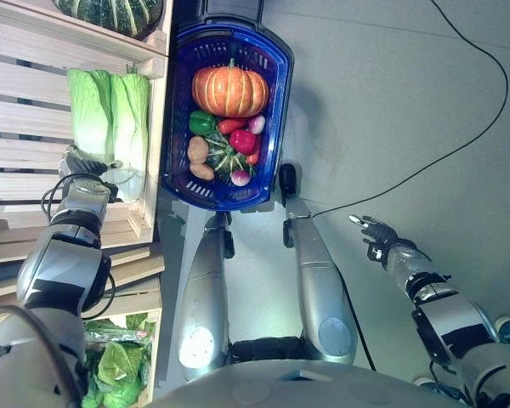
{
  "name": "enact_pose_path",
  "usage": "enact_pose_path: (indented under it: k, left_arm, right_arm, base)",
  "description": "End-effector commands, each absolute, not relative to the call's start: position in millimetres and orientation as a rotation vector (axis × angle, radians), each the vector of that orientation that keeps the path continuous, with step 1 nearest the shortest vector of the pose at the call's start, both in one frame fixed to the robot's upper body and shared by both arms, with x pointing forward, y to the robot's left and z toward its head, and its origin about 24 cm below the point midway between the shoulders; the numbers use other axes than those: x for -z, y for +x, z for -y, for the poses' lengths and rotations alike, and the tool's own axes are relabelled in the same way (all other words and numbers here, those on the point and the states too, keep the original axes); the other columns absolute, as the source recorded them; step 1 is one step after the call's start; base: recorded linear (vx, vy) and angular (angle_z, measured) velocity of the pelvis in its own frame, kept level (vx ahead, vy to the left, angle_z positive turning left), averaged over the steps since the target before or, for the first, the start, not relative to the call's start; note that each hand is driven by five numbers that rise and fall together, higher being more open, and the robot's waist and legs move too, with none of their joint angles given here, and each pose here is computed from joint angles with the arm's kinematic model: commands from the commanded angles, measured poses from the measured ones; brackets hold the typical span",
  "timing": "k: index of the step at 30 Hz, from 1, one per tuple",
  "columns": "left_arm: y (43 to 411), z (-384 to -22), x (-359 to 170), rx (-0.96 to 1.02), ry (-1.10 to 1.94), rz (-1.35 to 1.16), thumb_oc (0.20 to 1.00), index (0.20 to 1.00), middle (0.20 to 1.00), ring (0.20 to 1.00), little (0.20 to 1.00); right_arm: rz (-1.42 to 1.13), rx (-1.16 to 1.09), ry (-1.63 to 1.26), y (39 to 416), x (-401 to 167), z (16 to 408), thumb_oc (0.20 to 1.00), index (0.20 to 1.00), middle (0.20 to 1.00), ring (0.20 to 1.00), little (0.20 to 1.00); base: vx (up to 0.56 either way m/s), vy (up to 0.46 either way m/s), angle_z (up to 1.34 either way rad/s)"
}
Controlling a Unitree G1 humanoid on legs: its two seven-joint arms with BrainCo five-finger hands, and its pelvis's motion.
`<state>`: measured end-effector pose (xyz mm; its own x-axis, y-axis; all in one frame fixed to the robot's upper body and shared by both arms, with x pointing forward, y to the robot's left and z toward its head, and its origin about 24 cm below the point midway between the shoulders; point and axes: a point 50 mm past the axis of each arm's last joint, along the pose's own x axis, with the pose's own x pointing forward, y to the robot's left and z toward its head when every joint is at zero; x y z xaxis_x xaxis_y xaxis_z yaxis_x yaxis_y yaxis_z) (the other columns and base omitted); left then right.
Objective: Pick up fruits and vegetables into the basket
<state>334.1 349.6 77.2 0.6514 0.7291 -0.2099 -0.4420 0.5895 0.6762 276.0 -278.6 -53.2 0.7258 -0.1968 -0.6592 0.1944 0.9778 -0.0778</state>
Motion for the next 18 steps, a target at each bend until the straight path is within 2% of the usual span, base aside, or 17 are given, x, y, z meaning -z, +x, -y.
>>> enact_pose_path:
  k: [1,13,18]
  left_arm:
    - [308.7,-372.5,-63.0,-0.83,0.606,-0.62,1.0,1.0,1.0,1.0,1.0]
    - [311.9,-366.7,-60.7,-0.8,0.625,-0.628,1.0,1.0,1.0,1.0,1.0]
    - [311.9,-370.1,-68.1,-0.883,0.637,-0.573,1.0,1.0,1.0,1.0,1.0]
  right_arm:
    - [-0.795,0.237,-0.044,257.0,63.3,291.8,1.0,1.0,1.0,1.0,1.0]
    - [-0.787,0.231,-0.04,260.9,60.5,291.0,1.0,1.0,1.0,1.0,1.0]
    - [-0.784,0.235,-0.037,262.5,58.3,292.7,1.0,1.0,1.0,1.0,1.0]
  base:
    - [0.0,0.0,0.0]
    - [0.0,0.0,0.0]
    - [0.0,0.0,0.0]
